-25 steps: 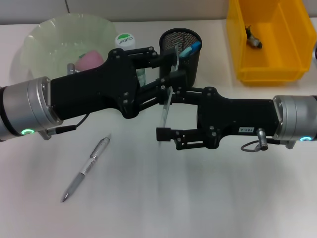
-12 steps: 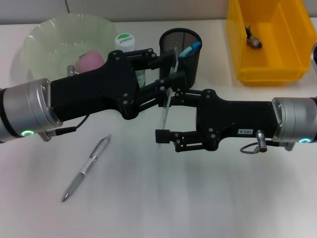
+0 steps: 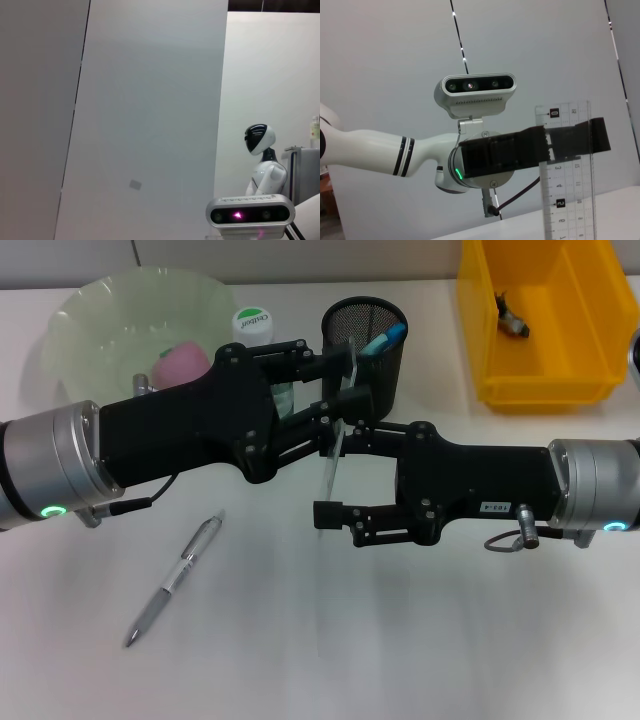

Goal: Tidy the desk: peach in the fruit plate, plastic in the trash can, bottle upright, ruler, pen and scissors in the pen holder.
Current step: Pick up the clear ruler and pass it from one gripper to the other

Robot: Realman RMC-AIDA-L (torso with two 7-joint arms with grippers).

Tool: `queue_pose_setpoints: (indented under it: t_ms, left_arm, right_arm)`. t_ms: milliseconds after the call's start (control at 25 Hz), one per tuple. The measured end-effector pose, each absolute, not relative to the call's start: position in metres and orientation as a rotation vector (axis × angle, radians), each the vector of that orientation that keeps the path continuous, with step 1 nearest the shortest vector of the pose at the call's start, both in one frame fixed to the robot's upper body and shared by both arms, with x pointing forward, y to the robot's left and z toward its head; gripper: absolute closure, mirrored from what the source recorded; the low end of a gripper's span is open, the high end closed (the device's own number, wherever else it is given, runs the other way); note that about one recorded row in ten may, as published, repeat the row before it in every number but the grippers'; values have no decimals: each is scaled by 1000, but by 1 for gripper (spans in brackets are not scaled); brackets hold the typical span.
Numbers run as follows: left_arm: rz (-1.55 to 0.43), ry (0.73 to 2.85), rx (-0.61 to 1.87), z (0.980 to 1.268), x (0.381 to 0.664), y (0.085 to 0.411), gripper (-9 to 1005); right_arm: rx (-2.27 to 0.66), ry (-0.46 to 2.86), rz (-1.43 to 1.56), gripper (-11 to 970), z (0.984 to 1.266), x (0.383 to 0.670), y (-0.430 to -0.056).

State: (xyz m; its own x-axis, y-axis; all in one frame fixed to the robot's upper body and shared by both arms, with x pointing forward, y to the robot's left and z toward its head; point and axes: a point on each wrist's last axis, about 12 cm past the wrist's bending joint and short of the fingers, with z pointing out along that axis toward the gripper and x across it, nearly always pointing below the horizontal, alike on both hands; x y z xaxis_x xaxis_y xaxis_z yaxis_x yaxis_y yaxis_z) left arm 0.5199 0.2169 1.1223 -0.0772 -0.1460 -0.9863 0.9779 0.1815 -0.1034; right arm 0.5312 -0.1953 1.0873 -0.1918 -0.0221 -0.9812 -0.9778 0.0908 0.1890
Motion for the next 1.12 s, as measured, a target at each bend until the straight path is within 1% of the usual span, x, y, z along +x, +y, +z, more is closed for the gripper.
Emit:
queue_pose_setpoints:
  t_ms: [520, 720, 920, 1120]
  left_arm:
    - [-1190, 1247, 926, 1123, 520, 217, 599]
    - [-1191, 1248, 927, 1123, 520, 217, 599]
    - [-1190, 1249, 927, 1123, 520, 217, 598]
    - [-1189, 1250, 926, 1123, 520, 217, 597]
  right_arm:
    - [-1039, 1398, 1257, 234, 1088, 531, -197]
    - [-1039, 1397, 1258, 462, 1088, 531, -197]
    - [-1039, 1398, 1256, 475, 1088, 531, -197]
    - [-1039, 1398, 1254, 530, 1088, 531, -198]
